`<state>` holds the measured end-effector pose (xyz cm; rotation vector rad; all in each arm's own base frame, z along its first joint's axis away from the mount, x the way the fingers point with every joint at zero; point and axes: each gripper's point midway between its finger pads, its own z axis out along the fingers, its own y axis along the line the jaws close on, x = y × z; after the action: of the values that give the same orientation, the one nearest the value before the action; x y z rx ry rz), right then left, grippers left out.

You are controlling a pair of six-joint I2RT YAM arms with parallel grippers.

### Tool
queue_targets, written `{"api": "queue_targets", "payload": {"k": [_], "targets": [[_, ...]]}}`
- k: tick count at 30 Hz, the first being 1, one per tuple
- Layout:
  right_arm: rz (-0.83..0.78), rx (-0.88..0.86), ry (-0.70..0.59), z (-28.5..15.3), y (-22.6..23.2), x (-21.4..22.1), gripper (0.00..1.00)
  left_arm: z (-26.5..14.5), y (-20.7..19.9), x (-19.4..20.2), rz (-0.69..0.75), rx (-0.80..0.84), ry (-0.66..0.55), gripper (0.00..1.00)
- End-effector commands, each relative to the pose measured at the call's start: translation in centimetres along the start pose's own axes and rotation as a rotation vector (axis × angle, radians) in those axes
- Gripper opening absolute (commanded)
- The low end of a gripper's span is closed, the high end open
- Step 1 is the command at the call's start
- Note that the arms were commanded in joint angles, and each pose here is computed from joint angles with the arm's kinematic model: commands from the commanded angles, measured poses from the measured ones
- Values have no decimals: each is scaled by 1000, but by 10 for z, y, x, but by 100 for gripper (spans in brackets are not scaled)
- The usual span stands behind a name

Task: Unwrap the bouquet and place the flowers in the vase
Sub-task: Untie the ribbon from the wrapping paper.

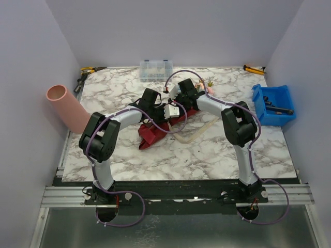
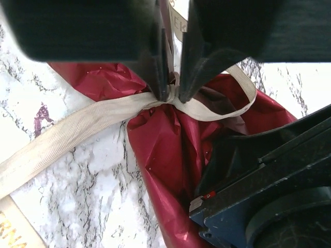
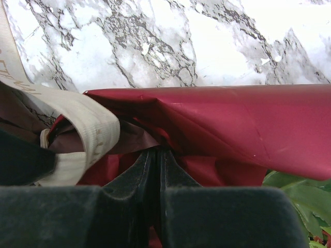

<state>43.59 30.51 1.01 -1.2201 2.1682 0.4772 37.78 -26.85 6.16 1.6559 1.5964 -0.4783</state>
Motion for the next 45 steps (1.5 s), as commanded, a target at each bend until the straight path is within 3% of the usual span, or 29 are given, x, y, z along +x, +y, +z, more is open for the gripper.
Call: {"api": "queue_targets", "payload": {"k": [1,4,16,27,28,32,34,42,45], "targets": [[117,-94,497,19,41,168,10,3,0,14,-19,-1,46,13],[117,-92,495,19,40,167,9,-3,0,-1,-46,0,5,0],[115,-92,501,19,41,169,9,-34,11,-70,-149,-20,-168,0],[108,-92,506,20,43,170,9,-39,14,-77,-163,-30,-185,0],[109,-91,506,20,42,170,9,-39,14,-70,-153,-36,-161,1],[108,-91,506,20,42,170,9,-34,4,-43,-164,-15,-66,35],[108,-91,506,20,42,170,9,-29,1,-32,-185,-7,-38,40],[109,-92,506,20,43,170,9,-10,-3,-6,-267,10,24,43],[107,-91,505,20,42,169,9,-4,1,2,-272,3,46,36]]}}
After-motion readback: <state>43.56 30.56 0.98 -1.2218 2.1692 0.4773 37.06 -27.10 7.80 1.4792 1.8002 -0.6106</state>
